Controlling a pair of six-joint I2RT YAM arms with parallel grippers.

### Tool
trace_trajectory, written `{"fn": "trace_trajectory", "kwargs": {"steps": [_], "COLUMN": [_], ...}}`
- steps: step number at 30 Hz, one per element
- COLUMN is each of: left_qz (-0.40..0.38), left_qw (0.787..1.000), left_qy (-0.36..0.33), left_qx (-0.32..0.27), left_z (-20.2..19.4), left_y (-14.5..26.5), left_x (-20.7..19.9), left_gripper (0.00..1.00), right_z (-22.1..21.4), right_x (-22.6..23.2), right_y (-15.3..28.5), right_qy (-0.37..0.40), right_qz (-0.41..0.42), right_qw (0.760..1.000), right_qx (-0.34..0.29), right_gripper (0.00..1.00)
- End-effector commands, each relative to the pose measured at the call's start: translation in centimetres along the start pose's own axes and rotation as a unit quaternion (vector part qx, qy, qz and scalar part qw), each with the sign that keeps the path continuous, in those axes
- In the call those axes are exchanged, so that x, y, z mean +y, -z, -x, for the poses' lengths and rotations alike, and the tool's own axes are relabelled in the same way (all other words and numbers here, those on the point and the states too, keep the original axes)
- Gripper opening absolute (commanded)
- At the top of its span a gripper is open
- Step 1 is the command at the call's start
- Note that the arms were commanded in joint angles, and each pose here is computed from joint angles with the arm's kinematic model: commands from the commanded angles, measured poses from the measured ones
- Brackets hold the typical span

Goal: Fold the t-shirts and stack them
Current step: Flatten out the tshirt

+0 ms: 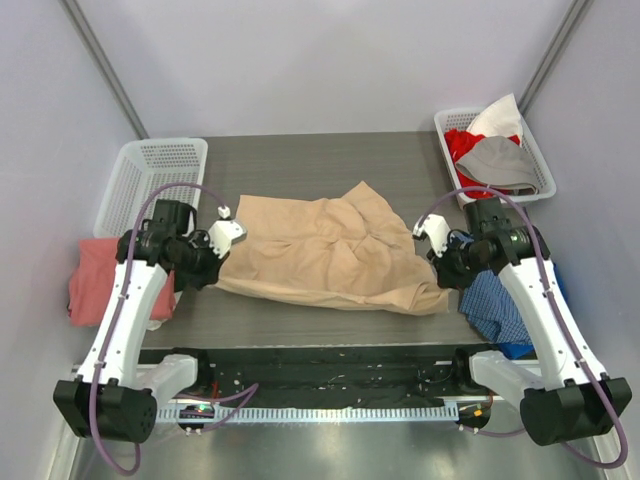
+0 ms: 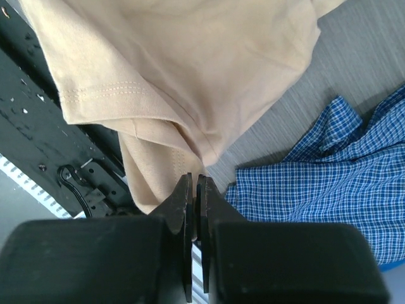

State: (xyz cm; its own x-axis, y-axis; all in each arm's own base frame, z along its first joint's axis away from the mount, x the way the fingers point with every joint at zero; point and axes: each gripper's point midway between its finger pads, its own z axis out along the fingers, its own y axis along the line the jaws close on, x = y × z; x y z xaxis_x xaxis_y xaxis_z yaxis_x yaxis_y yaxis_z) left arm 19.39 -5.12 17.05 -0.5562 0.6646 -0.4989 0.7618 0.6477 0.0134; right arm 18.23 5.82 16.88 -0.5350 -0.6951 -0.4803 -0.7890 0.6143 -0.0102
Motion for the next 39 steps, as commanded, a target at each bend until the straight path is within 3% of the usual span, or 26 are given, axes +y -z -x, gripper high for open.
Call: {"fn": "trace_trajectory", "kwargs": {"steps": [1, 3, 5, 7, 10, 13, 16, 20, 23, 31, 39], "left_qz": [0.005, 0.005, 0.003, -0.008, -0.021, -0.027, -0.004, 0.096, 0.116, 0.105, 0.108], "left_qw": [0.999, 0.999, 0.999, 0.998, 0.998, 0.997, 0.999, 0.992, 0.985, 0.984, 0.987], "left_qy": [-0.024, -0.029, -0.035, -0.04, -0.046, -0.052, -0.044, -0.003, 0.049, 0.093, 0.097], "left_qx": [0.023, 0.028, 0.032, 0.038, 0.045, 0.041, 0.007, -0.081, -0.116, -0.107, -0.06], "left_z": [-0.8, -1.0, -1.2, -1.4, -1.8, -1.6, 0.1, 5.7, 9.3, 14.8, 15.7], "left_y": [0.5, 0.4, 0.4, 0.5, 0.6, 0.7, 0.4, -1.0, -2.7, -8.5, -14.6], "left_x": [0.3, 0.4, 0.4, 0.0, -0.4, -0.7, 0.5, 6.4, 10.0, 16.9, 20.5], "left_gripper": [0.09, 0.11, 0.22, 0.29, 0.45, 0.53, 0.54, 0.59, 0.61, 0.64, 0.66], "right_z": [-1.3, -1.6, -1.6, -1.6, -1.7, -1.3, 0.6, 4.9, 9.0, 15.5, 18.1], "right_x": [-0.5, -0.9, -1.1, -1.1, -1.2, -1.5, -3.4, -8.7, -12.6, -19.7, -23.4], "right_y": [-0.6, -1.0, -1.3, -1.4, -1.6, -1.7, -2.2, -3.3, -4.2, -7.7, -15.2], "right_qy": [0.024, 0.023, 0.024, 0.024, 0.03, 0.03, 0.022, -0.018, -0.054, -0.083, -0.088], "right_qz": [0.001, -0.002, -0.001, 0.002, 0.004, 0.004, -0.03, -0.117, -0.157, -0.203, -0.186], "right_qw": [0.999, 0.999, 0.999, 0.999, 0.998, 0.998, 0.999, 0.992, 0.982, 0.967, 0.972], "right_qx": [0.031, 0.04, 0.044, 0.046, 0.05, 0.047, 0.016, -0.043, -0.088, -0.131, -0.111], "right_gripper": [0.14, 0.2, 0.31, 0.48, 0.56, 0.59, 0.6, 0.6, 0.6, 0.61, 0.63]}}
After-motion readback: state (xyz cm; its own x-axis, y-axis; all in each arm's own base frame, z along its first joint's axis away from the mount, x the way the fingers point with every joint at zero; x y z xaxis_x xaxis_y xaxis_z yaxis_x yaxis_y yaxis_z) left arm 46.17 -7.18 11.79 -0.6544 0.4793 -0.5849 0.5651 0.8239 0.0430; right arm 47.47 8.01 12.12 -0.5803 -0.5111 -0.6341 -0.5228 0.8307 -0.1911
